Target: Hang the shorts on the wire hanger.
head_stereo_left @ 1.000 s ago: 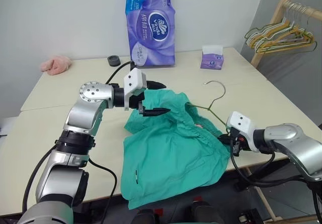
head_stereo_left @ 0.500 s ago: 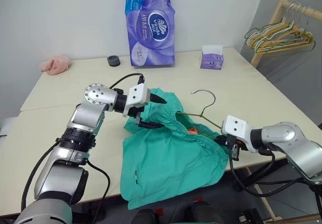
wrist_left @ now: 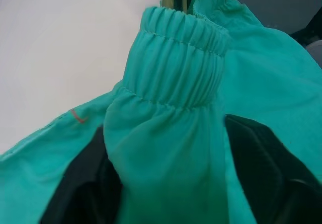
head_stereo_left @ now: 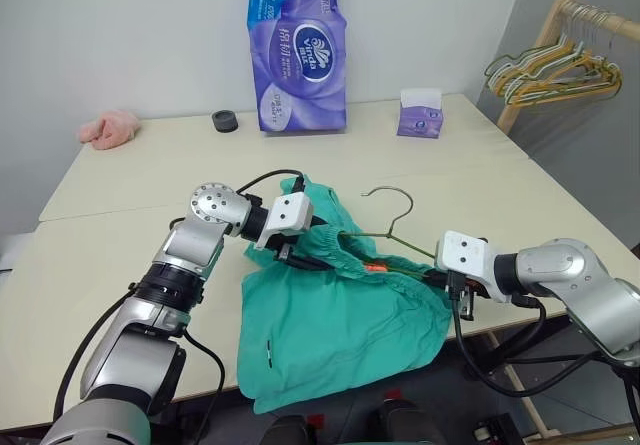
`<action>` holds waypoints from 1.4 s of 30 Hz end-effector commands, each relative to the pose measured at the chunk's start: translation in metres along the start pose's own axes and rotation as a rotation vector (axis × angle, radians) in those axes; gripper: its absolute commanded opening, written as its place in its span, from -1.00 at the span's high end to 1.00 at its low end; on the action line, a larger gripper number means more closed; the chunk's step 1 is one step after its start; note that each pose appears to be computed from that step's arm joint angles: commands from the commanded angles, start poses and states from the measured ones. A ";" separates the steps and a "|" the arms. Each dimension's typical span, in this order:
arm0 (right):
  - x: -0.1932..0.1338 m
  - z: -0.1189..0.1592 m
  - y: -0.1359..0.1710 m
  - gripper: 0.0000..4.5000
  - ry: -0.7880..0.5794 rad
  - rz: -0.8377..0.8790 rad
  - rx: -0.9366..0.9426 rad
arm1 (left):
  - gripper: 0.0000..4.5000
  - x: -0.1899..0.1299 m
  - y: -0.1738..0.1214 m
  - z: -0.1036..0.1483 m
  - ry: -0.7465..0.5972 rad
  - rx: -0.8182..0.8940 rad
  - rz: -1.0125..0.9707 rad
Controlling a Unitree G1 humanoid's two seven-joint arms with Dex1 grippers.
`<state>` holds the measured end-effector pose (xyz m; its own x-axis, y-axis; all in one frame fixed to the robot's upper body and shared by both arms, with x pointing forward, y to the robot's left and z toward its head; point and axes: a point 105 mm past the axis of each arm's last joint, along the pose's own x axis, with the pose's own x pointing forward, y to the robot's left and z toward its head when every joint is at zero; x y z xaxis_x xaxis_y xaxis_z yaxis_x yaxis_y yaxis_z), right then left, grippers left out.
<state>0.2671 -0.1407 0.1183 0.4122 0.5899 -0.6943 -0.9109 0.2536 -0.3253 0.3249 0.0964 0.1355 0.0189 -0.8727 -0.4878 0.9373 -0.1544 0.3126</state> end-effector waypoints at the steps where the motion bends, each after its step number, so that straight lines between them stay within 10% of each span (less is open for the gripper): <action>1: -0.004 0.024 -0.001 1.00 -0.069 -0.014 -0.085 | 0.17 0.007 -0.003 0.006 -0.022 0.024 -0.024; 7: -0.004 0.027 -0.001 1.00 -0.081 -0.006 -0.102 | 0.99 0.011 -0.005 0.006 -0.033 0.016 -0.022; 17: -0.004 0.028 -0.002 1.00 -0.085 -0.005 -0.140 | 0.99 0.011 -0.007 0.005 -0.032 0.011 -0.017; 32: -0.057 -0.013 -0.023 -0.99 0.108 -0.050 -0.150 | 1.00 0.012 -0.011 0.005 -0.031 -0.001 -0.014; 42: -0.106 -0.040 -0.035 -0.99 0.160 -0.224 -0.006 | 1.00 0.014 -0.009 0.005 -0.044 -0.008 -0.005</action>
<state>0.2555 -0.2370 0.1637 0.5544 0.4134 -0.7223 -0.8289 0.3515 -0.4351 0.3140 0.0866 0.1200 -0.0073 -0.8829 -0.4695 0.9527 -0.1488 0.2649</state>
